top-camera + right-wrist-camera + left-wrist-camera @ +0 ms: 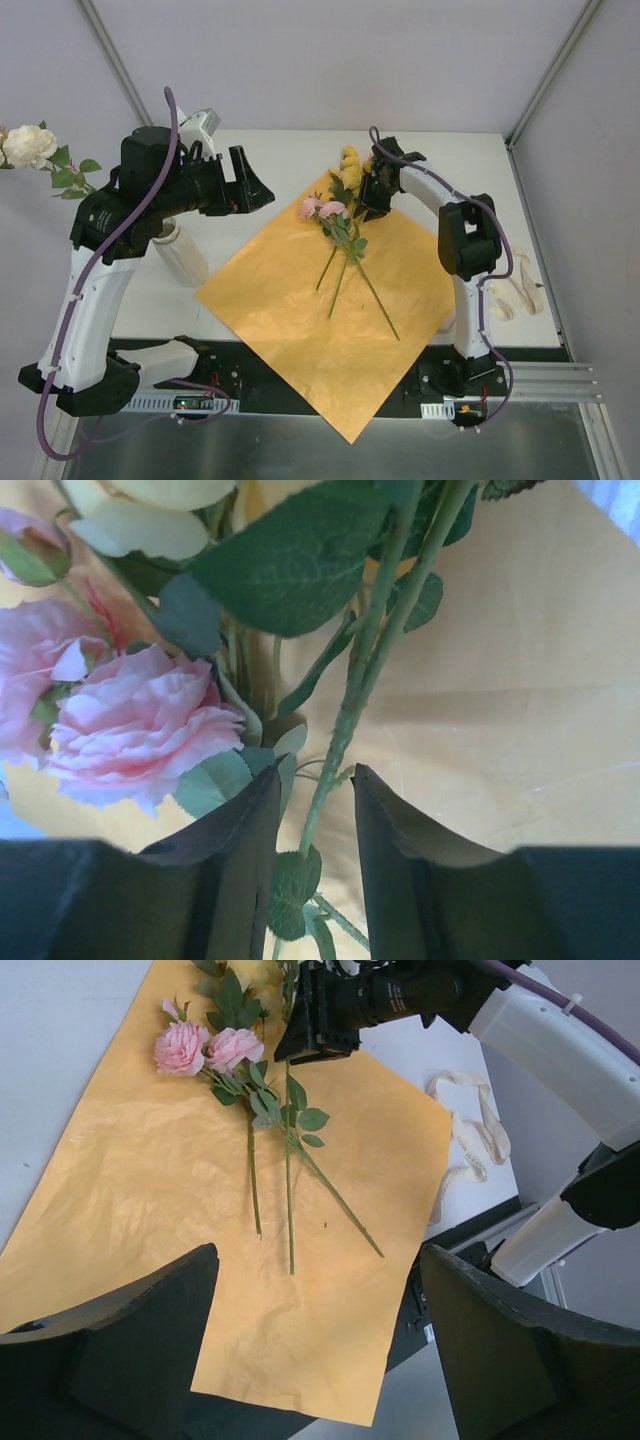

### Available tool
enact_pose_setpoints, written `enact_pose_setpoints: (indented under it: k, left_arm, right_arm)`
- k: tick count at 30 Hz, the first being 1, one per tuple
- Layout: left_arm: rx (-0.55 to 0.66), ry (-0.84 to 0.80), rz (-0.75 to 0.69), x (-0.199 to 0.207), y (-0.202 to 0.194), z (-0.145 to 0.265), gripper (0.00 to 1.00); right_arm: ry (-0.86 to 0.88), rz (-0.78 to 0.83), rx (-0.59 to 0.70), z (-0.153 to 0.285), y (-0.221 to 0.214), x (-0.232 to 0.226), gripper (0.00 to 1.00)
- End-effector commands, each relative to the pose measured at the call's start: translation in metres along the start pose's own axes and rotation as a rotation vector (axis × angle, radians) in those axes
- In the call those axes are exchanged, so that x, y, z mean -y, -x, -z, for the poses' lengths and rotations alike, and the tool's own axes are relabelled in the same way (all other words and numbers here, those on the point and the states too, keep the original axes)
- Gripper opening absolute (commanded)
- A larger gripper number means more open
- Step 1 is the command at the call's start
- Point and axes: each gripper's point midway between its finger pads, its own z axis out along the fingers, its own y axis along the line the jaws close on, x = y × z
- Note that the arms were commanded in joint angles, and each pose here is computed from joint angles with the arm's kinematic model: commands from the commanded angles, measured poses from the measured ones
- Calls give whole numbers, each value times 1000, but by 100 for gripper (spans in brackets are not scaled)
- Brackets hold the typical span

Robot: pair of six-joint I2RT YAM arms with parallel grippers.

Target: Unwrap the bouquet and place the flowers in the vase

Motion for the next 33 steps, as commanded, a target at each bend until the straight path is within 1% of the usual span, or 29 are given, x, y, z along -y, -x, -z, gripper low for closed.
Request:
enact_pose_setpoints:
  k: [1, 2, 4, 5, 6, 8, 9, 11, 12, 14, 15, 17, 19, 20, 22, 23, 24, 25, 27, 28, 30, 31, 32, 33]
  left_arm:
    - [-8, -31, 11, 5, -1, 0, 81]
    - [-11, -31, 10, 5, -1, 0, 81]
    - [-5, -33, 8, 6, 1, 2, 81]
    - [-8, -34, 6, 7, 1, 2, 81]
    - [-2, -36, 4, 8, 2, 3, 81]
    - [0, -39, 3, 9, 2, 4, 81]
    - [3, -35, 4, 8, 3, 4, 81]
    - [11, -37, 8, 9, 5, 6, 81]
    - [13, -43, 7, 11, 7, 6, 81]
    - [13, -48, 19, 14, 9, 5, 81]
    - [13, -59, 22, 17, 11, 6, 82]
    - [-1, -90, 46, 24, 12, 5, 82]
    - [-14, -139, 60, 35, 13, 6, 83]
    - [-24, -147, 83, 38, 14, 4, 83]
    - [-22, -170, 102, 43, 16, 4, 84]
    - [-31, -189, 119, 47, 15, 4, 84]
    - [-35, -200, 127, 49, 15, 3, 84]
    - [-30, -217, 128, 52, 17, 3, 84]
    - [-32, -241, 145, 57, 18, 4, 84]
    - [-21, -253, 152, 60, 21, 5, 83]
    - [-10, -269, 156, 64, 24, 7, 82]
    - [-3, -273, 163, 66, 26, 9, 82]
    - [9, -273, 165, 66, 28, 11, 82]
    - [20, -268, 167, 65, 30, 11, 82]
  right_arm:
    - [31, -31, 46, -1, 17, -14, 34]
    - [35, -26, 57, -2, 20, -15, 24]
    - [38, -7, 96, 6, 29, -19, 14]
    - [41, 2, 110, 11, 32, -21, 3]
    - [56, 22, 144, 27, 38, -28, 1]
    - [70, 27, 195, 51, 46, -34, 1]
    - [98, 40, 256, 82, 51, -44, 1]
    - [147, 52, 331, 110, 55, -56, 1]
    - [208, 71, 415, 149, 58, -70, 1]
    - [290, 93, 512, 170, 59, -81, 1]
    - [338, 115, 583, 201, 57, -90, 1]
    - [400, 180, 671, 223, 60, -101, 1]
    - [438, 232, 724, 239, 52, -105, 1]
    - [456, 291, 776, 247, 55, -111, 1]
    - [429, 361, 831, 255, 54, -116, 1]
    - [393, 377, 797, 252, 50, -113, 1]
    - [371, 413, 790, 252, 51, -114, 1]
    - [385, 440, 825, 273, 54, -126, 1]
    - [354, 499, 865, 288, 53, -131, 1]
    - [362, 518, 897, 304, 55, -140, 0]
    - [364, 549, 888, 312, 53, -146, 1]
    - [349, 591, 916, 320, 51, -152, 1]
    - [360, 606, 975, 339, 55, -161, 1]
    - [368, 611, 997, 347, 57, -166, 1]
